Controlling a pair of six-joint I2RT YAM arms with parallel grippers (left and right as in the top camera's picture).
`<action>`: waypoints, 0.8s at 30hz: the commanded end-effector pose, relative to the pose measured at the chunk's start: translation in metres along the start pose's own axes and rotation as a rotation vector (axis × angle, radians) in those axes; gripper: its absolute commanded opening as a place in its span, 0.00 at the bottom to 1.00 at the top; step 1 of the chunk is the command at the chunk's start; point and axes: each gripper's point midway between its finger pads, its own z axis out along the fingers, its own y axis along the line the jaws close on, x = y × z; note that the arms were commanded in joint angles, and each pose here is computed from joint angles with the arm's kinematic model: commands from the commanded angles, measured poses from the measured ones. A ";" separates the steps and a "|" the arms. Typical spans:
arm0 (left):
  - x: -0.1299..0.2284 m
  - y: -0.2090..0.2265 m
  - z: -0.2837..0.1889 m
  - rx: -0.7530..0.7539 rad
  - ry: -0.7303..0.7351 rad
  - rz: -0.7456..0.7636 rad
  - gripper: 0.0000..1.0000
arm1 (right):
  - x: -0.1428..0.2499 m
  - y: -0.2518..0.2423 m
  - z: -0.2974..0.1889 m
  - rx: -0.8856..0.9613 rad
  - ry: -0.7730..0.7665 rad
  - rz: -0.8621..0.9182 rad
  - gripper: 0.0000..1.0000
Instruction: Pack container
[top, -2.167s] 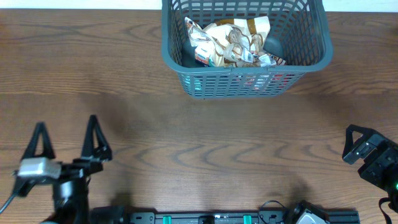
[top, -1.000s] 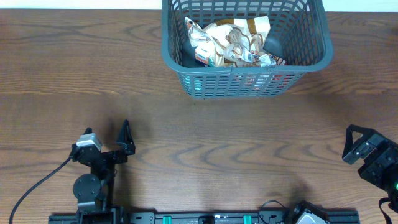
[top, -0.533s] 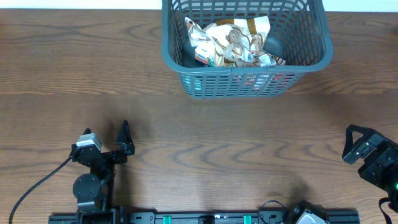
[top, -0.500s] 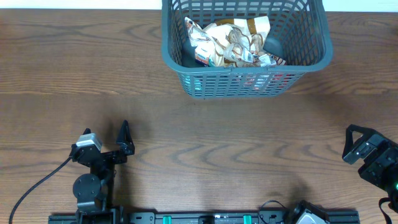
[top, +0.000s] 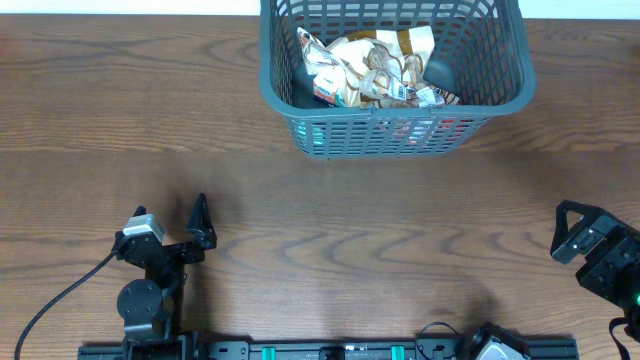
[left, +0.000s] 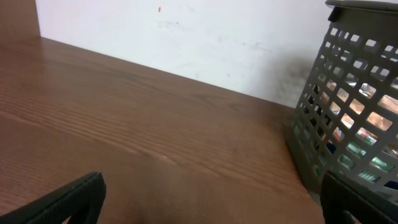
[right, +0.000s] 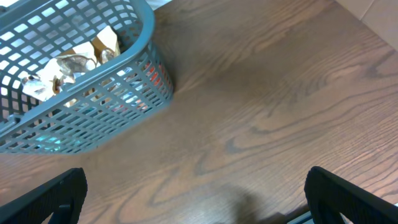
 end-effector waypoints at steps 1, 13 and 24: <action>0.015 0.003 0.000 -0.005 0.048 0.009 0.99 | 0.001 -0.002 0.000 0.009 0.002 0.006 0.99; 0.015 0.003 0.000 -0.005 0.048 0.008 0.99 | -0.006 -0.005 -0.007 0.042 -0.062 -0.079 0.99; 0.014 0.003 0.000 -0.006 0.048 0.009 0.99 | -0.051 0.032 0.001 -0.154 -0.598 -0.299 0.99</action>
